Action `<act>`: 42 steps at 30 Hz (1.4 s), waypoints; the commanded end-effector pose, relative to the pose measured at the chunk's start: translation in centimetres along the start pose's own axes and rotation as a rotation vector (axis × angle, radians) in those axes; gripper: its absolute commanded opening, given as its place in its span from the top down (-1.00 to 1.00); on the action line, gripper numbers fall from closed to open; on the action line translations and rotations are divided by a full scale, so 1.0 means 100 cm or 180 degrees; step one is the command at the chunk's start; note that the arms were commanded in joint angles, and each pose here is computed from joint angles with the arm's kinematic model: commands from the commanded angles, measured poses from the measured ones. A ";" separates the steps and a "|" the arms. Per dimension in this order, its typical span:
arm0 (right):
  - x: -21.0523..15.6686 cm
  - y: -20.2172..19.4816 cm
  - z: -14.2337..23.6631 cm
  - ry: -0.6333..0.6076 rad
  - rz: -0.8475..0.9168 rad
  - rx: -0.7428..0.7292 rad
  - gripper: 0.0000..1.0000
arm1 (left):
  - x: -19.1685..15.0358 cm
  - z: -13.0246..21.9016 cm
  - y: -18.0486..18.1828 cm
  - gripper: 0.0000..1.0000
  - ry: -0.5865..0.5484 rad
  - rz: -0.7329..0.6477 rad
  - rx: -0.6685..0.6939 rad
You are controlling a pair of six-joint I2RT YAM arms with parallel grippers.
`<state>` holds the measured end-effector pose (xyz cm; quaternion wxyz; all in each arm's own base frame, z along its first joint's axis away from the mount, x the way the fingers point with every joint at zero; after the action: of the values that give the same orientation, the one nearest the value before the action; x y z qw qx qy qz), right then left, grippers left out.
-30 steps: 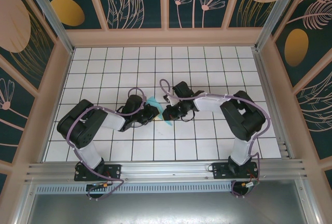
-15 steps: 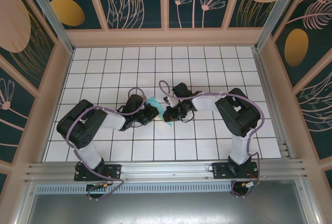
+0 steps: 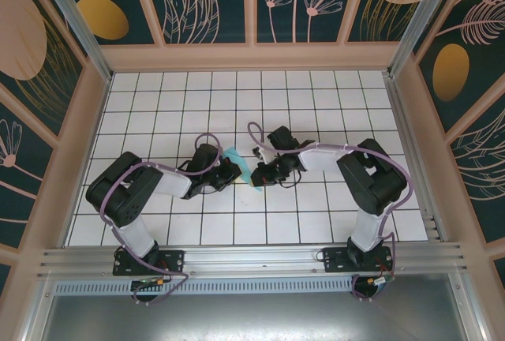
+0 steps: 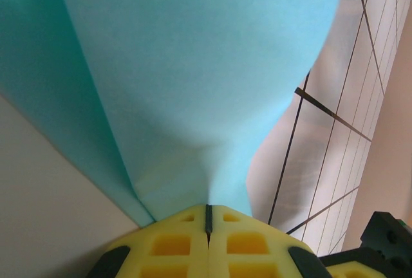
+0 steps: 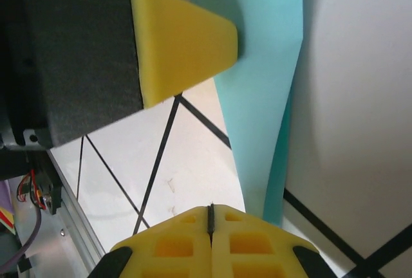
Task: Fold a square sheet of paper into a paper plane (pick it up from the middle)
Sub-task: Fold the wing for the fifth time at the center of the table.
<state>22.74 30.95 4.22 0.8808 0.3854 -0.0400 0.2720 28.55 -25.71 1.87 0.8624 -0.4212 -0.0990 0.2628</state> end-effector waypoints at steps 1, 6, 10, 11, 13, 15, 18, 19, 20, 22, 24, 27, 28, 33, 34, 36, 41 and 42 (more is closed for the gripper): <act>-0.017 0.000 0.000 0.0124 -0.0090 0.0078 0.89 | 0.006 0.009 0.077 0.87 -0.0234 0.0165 0.0869; -0.028 -0.012 -0.007 0.0215 -0.0179 -0.0004 0.89 | 0.006 0.009 0.079 0.87 -0.0230 0.0174 0.0881; -0.034 -0.021 -0.013 0.0274 -0.0230 -0.0057 0.89 | 0.005 0.009 0.080 0.87 -0.0230 0.0179 0.0889; -0.035 -0.022 -0.014 0.0285 -0.0239 -0.0074 0.89 | 0.005 0.009 0.080 0.87 -0.0233 0.0176 0.0889; -0.035 -0.025 -0.014 0.0290 -0.0258 -0.0100 0.89 | 0.005 0.010 0.080 0.88 -0.0235 0.0185 0.0893; -0.033 -0.026 -0.013 0.0282 -0.0255 -0.0129 0.89 | 0.005 0.010 0.080 0.87 -0.0235 0.0184 0.0889; -0.023 -0.015 -0.004 0.0168 -0.0168 -0.0089 0.89 | 0.006 0.010 0.079 0.88 -0.0237 0.0180 0.0884; -0.018 -0.009 0.000 0.0096 -0.0109 -0.0056 0.89 | 0.005 0.010 0.079 0.88 -0.0235 0.0176 0.0884; -0.011 -0.002 0.005 0.0008 -0.0036 -0.0029 0.89 | 0.006 0.010 0.079 0.88 -0.0238 0.0174 0.0885; 0.000 0.007 0.013 -0.0135 0.0063 -0.0008 0.89 | 0.006 0.010 0.078 0.88 -0.0237 0.0168 0.0873; 0.010 0.009 0.015 -0.0241 0.0102 -0.0053 0.89 | 0.006 0.009 0.077 0.88 -0.0237 0.0157 0.0867; 0.018 0.003 0.010 -0.0294 0.0083 -0.0105 0.89 | 0.006 0.009 0.077 0.88 -0.0239 0.0158 0.0864; 0.020 0.002 0.007 -0.0289 0.0071 -0.0106 0.89 | 0.006 0.009 0.077 0.88 -0.0239 0.0158 0.0861; 0.021 -0.006 -0.008 -0.0202 0.0042 -0.0147 0.91 | 0.006 0.010 0.077 0.89 -0.0232 0.0156 0.0864; 0.019 -0.009 -0.010 -0.0178 0.0018 -0.0166 0.90 | 0.006 0.010 0.077 0.89 -0.0236 0.0154 0.0867; 0.013 -0.015 -0.012 -0.0127 -0.0014 -0.0226 0.91 | 0.006 0.010 0.078 0.89 -0.0243 0.0162 0.0886; -0.011 -0.026 -0.015 0.0051 -0.0092 -0.0319 0.91 | 0.006 0.010 0.085 0.92 -0.0254 0.0190 0.0969; -0.016 -0.027 -0.015 0.0095 -0.0105 -0.0329 0.91 | 0.006 0.011 0.089 0.93 -0.0263 0.0193 0.1023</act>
<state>24.06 31.13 2.59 0.8926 0.3615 -0.0630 0.2620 28.57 -25.56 1.83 0.8630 -0.4176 -0.1026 0.2652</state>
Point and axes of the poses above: each hand's point on the last joint's axis, 136 mm out from that joint toward the fingers, its own z axis back along the fingers, its own y axis along the line the jaws close on, x = y × z, the point moved 1 cm from there along z, back along the fingers, and after that the axes turned 8 degrees about z, right-handed, at the moved point
